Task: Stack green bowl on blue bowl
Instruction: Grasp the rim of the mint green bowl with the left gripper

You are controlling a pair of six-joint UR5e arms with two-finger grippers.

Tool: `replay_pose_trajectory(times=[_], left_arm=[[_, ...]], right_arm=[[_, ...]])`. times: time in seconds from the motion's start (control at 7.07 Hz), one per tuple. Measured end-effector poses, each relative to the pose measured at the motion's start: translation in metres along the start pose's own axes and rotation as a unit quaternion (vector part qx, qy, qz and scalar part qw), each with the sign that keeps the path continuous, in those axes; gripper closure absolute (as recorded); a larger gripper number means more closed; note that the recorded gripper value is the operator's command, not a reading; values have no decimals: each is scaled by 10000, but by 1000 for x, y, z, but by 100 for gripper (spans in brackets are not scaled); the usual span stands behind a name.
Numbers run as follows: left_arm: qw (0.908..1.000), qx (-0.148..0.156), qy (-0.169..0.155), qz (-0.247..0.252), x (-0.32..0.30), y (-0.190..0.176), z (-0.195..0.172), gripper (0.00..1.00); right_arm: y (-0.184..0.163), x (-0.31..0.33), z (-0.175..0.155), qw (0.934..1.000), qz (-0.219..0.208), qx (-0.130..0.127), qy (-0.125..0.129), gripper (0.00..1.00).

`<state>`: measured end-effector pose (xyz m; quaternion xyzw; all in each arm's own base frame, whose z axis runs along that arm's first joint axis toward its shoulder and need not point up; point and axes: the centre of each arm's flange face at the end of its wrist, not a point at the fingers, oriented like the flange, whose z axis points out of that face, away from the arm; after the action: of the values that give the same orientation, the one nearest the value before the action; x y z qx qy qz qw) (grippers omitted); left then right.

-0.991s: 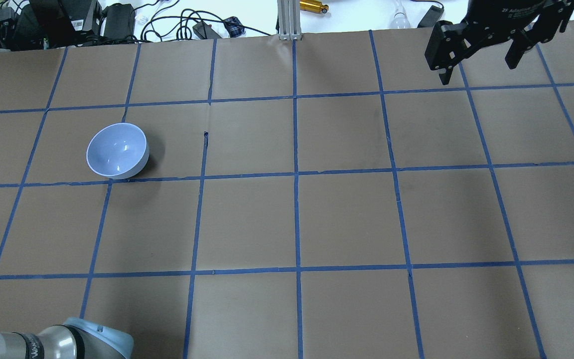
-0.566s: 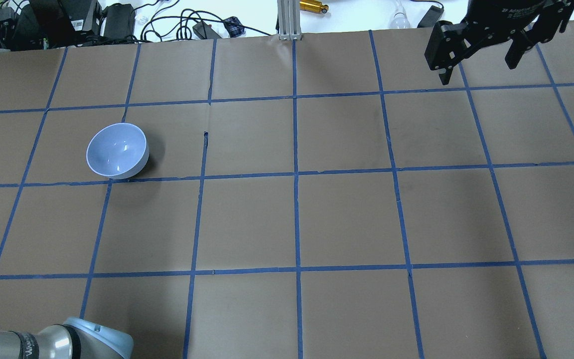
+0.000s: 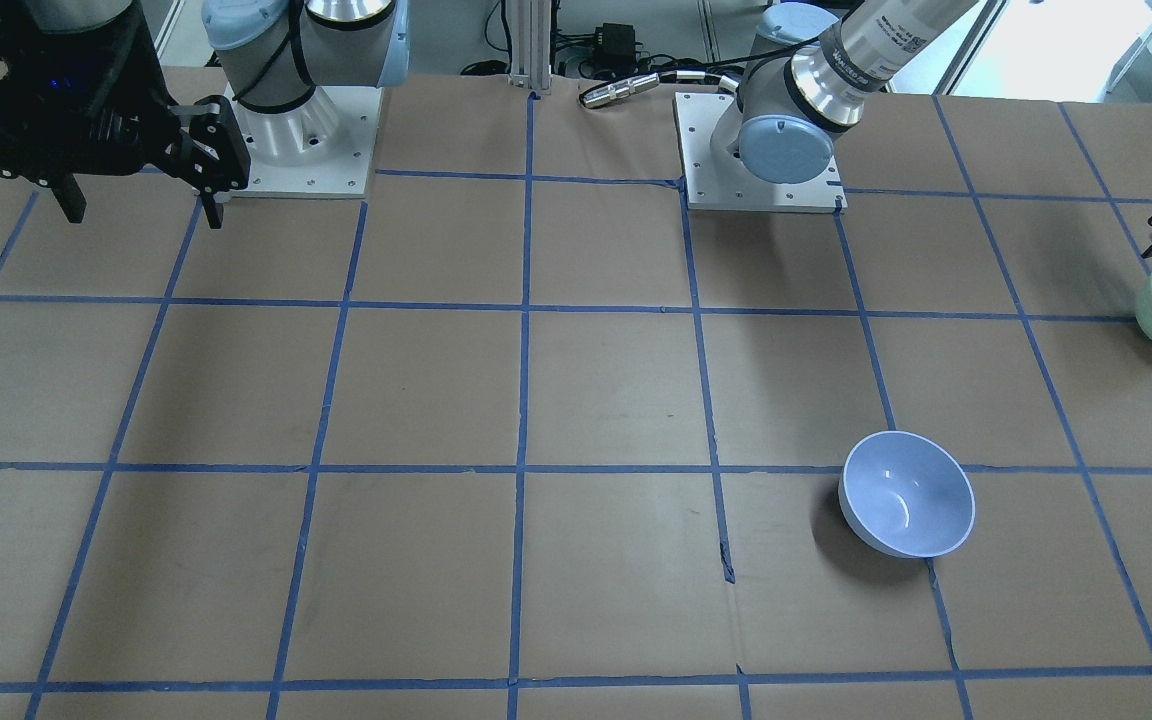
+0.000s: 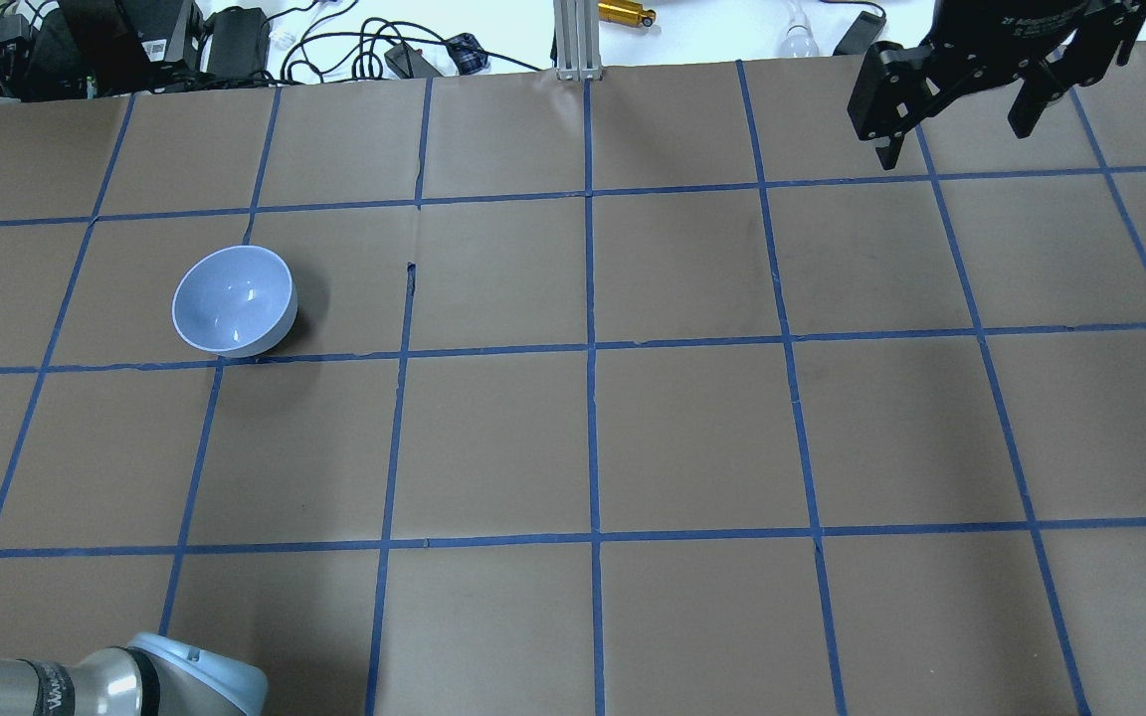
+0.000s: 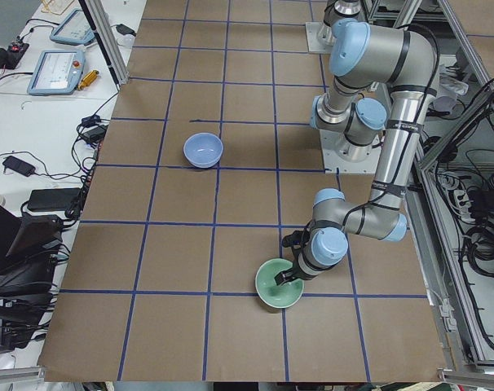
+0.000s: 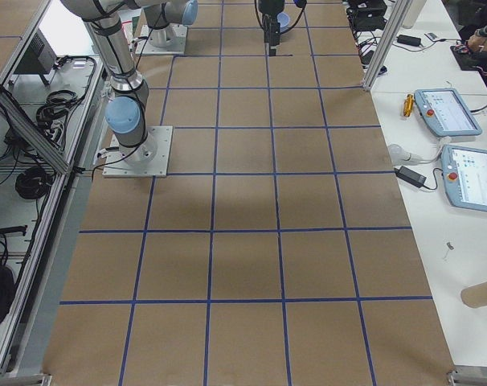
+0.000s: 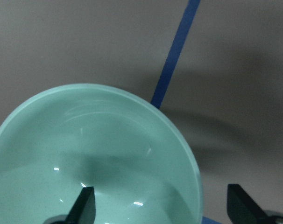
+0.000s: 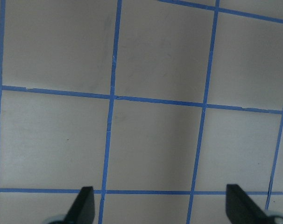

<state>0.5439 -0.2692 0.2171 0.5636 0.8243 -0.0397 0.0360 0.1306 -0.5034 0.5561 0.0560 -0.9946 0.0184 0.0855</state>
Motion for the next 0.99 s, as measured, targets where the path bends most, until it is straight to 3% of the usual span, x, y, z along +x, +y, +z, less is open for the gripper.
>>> replay_pose_trajectory(times=[0.28, 0.57, 0.71, 0.85, 0.99], left_arm=[[9999, 7, 128, -21, 2, 2, 8, 5], [9997, -26, 257, -42, 5, 3, 14, 29], [9995, -59, 319, -44, 6, 5, 15, 79], [9993, -96, 361, -44, 6, 6, 15, 100], [9991, -134, 399, -41, 7, 6, 15, 100]], right_arm=[[0, 0, 0, 10000, 1, 0, 0, 0], [0, 0, 0, 10000, 1, 0, 0, 0], [0, 0, 0, 10000, 3, -1, 0, 0], [0, 0, 0, 10000, 4, -1, 0, 0], [0, 0, 0, 10000, 2, 0, 0, 0]])
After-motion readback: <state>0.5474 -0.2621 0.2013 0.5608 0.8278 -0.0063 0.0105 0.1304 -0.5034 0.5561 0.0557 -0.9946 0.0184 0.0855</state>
